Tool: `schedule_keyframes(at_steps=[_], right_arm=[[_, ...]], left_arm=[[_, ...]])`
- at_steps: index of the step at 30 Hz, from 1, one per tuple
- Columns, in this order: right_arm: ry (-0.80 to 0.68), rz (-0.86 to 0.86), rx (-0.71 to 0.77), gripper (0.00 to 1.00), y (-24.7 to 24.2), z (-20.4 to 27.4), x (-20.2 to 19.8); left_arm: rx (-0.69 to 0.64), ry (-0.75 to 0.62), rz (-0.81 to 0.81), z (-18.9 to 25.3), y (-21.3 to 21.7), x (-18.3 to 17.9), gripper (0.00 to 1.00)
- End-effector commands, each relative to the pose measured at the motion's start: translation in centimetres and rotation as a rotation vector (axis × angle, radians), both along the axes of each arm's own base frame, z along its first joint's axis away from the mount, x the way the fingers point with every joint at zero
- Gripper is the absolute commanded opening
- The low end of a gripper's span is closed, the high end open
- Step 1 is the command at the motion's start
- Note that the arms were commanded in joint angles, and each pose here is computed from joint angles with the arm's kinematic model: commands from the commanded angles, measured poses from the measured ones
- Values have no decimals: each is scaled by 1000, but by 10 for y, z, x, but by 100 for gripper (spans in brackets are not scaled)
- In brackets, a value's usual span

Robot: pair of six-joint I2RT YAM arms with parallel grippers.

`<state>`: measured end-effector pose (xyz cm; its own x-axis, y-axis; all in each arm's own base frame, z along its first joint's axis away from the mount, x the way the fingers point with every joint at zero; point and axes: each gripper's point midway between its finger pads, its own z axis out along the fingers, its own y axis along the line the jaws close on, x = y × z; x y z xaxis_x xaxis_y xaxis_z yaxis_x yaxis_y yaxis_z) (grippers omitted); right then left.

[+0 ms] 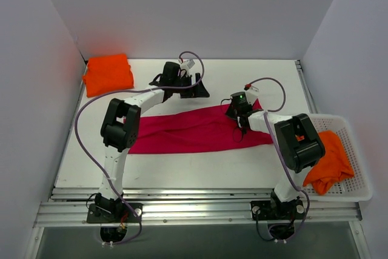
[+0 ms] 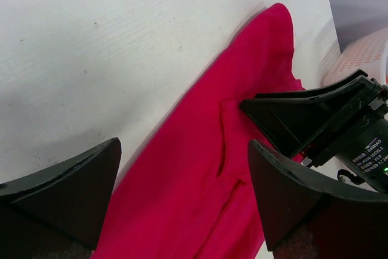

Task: Fold and stack the t-shirts
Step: Fold the tshirt

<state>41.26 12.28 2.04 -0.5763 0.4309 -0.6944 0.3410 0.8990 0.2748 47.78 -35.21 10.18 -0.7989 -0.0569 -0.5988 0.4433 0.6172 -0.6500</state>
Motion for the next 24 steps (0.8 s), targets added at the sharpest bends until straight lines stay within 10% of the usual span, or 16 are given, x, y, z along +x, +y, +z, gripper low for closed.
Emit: schedule_keyframes(at_steps=[1,8,24], right_arm=[[-2,-4,-13,39,1,-3,4],[15,2,-19,0,-2,-3,-6],[-28,27,-6,0,4,26,-26]], left_arm=[[-18,-34,-35,-3,-6,3,94],[-36,-42,-32,-7,-9,9,93],[-48,-37,-27,-12,-8,8,90]])
